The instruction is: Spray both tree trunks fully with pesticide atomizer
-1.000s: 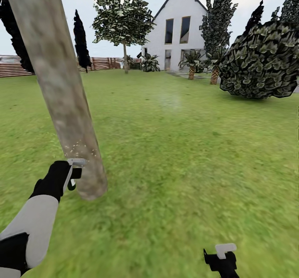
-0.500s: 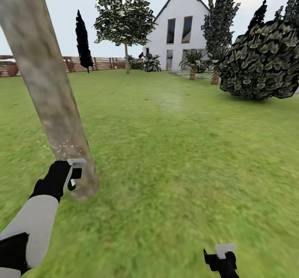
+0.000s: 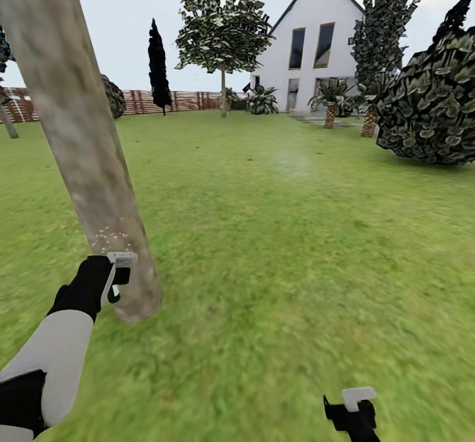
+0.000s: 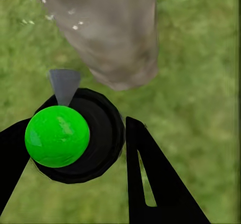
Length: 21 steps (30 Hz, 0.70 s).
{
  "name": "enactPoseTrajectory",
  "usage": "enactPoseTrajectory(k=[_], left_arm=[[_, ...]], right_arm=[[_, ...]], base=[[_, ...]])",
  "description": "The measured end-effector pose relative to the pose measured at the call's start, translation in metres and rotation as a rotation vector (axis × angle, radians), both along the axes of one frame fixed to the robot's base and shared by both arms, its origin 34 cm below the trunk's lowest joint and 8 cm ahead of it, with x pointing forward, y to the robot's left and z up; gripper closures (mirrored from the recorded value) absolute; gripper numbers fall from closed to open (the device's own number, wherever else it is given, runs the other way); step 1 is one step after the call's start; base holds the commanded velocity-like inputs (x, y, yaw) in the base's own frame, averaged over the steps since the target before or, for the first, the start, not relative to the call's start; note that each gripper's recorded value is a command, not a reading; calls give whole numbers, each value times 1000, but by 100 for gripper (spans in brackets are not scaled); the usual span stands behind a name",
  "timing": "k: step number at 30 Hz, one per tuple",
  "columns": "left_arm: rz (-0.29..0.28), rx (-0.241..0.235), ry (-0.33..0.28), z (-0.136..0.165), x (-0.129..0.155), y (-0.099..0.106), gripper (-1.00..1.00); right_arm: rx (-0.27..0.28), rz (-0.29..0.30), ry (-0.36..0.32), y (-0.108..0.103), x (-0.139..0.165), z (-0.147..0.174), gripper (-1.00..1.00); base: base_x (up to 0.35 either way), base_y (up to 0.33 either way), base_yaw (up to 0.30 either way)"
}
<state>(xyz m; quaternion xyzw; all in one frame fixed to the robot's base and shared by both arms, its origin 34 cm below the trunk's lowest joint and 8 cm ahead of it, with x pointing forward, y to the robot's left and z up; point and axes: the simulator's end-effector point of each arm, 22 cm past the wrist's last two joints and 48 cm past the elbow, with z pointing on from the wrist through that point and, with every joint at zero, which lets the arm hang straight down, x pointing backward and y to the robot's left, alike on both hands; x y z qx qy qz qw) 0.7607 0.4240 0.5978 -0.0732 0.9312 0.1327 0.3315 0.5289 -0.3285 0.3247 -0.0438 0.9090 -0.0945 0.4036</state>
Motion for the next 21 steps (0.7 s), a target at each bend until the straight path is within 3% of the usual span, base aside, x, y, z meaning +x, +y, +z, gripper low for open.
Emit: enactPoseTrajectory(k=[12,18,21], left_arm=[[1,1,0,0,0,1,100],[2,2,1,0,-1,2,100],[18,16,7,0,-5,16,100]], right_arm=[[-1,-1,0,-1,0,0,-100],[0,0,0,0,0,0,-100],[0,0,0,0,0,0,-100]], base=[[197,-209,6],[156,-237,243],[139,-247,277]])
